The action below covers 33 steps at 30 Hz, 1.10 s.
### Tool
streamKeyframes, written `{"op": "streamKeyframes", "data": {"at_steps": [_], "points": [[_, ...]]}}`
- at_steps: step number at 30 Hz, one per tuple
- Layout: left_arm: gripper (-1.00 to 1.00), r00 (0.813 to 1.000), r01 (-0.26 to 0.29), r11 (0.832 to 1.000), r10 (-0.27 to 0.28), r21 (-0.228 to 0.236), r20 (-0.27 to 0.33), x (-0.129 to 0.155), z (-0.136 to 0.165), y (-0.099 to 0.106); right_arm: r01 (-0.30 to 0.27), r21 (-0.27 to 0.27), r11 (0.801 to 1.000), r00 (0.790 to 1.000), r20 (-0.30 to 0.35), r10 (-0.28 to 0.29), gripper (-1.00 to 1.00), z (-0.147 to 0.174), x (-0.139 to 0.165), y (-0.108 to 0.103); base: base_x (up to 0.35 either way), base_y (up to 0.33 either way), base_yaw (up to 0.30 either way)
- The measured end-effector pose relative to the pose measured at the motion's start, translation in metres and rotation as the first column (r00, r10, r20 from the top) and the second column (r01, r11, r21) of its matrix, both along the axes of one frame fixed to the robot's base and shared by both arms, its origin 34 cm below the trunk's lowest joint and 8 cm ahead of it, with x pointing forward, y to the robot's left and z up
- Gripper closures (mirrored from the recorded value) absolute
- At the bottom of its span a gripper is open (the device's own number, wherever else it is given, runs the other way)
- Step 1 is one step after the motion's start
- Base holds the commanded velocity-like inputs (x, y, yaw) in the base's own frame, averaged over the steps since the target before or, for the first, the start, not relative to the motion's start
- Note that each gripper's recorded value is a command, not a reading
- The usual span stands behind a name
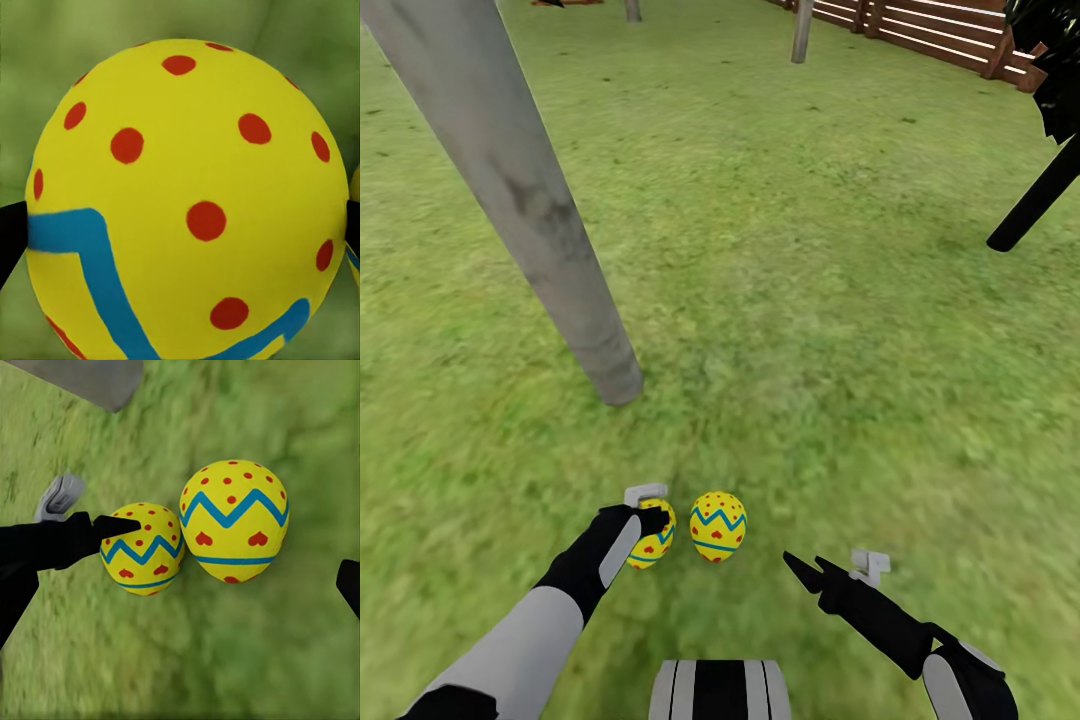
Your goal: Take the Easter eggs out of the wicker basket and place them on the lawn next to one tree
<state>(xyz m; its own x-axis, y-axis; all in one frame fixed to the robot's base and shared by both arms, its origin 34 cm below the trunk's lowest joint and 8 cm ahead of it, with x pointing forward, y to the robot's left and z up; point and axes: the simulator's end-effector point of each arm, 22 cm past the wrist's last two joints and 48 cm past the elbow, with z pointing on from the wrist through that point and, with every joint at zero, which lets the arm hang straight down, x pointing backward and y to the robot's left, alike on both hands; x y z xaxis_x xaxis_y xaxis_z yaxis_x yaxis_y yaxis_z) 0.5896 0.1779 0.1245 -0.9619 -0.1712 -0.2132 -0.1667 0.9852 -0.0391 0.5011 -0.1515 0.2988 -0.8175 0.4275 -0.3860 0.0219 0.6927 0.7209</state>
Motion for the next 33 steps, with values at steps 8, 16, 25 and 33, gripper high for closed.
{"op": "streamKeyframes", "data": {"at_steps": [8, 16, 25, 33], "points": [[-1.00, 1.000, 0.003, 1.000, -0.003, 0.005, -0.003, -0.001, 0.000, 0.001, 0.000, 0.000, 1.000, 1.000, 0.004, 0.000, -1.00, 0.002, 0.001, 0.000, 0.000, 0.000, 0.000], [-1.00, 1.000, 0.006, 1.000, -0.006, 0.012, 0.024, 0.009, 0.017, 0.003, 0.000, 0.000, 1.000, 0.999, 0.036, 0.000, -1.00, 0.016, 0.007, 0.000, 0.000, 0.000, 0.000], [-1.00, 0.999, 0.006, 1.000, -0.007, 0.013, 0.048, 0.019, 0.037, 0.003, 0.000, 0.000, 1.000, 0.997, 0.073, 0.000, -1.00, 0.033, 0.013, 0.000, 0.000, 0.000, 0.000], [-1.00, 0.997, 0.007, 1.000, -0.008, 0.010, 0.080, 0.030, 0.055, 0.002, 0.000, 0.000, 1.000, 0.994, 0.105, 0.000, -1.00, 0.047, 0.017, 0.000, -0.212, 0.025, 0.000]]}}
